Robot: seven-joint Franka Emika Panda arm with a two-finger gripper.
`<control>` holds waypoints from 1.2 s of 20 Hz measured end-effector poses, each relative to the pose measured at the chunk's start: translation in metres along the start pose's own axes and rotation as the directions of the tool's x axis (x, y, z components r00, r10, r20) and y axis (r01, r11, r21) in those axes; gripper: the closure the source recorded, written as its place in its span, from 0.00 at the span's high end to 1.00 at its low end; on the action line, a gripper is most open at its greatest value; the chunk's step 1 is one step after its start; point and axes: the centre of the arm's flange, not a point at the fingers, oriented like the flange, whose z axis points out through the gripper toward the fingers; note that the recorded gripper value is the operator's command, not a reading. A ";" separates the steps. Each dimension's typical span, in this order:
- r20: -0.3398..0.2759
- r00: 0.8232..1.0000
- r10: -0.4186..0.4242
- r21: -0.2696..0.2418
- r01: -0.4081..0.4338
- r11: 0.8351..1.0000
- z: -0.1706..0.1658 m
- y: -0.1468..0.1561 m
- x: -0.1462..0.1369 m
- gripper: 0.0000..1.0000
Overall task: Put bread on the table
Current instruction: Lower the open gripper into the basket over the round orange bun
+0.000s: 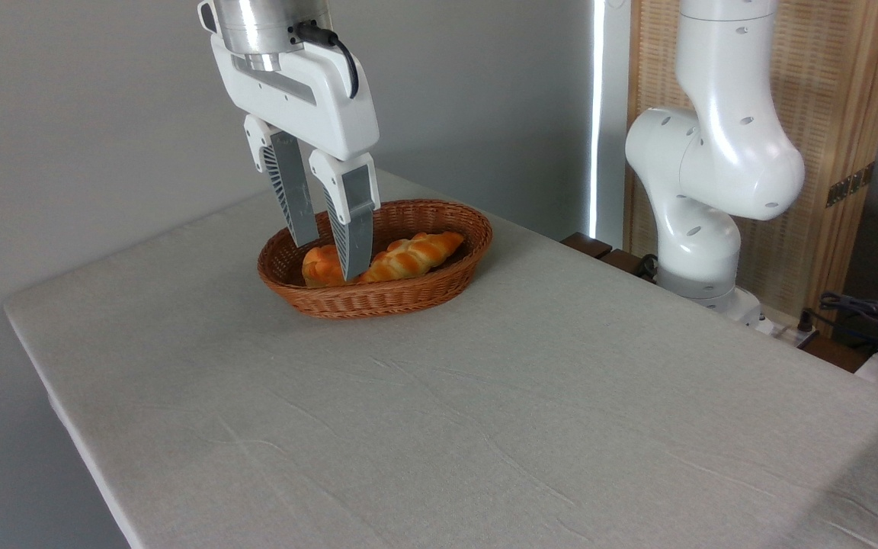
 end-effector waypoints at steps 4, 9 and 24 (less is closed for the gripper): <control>0.025 0.999 0.023 -0.020 -0.022 1.000 0.014 0.012 0.005 1.00; 0.042 0.999 0.033 -0.034 -0.032 0.999 0.024 0.020 0.004 1.00; -0.092 0.963 0.253 -0.073 -0.259 0.963 0.065 0.182 0.028 1.00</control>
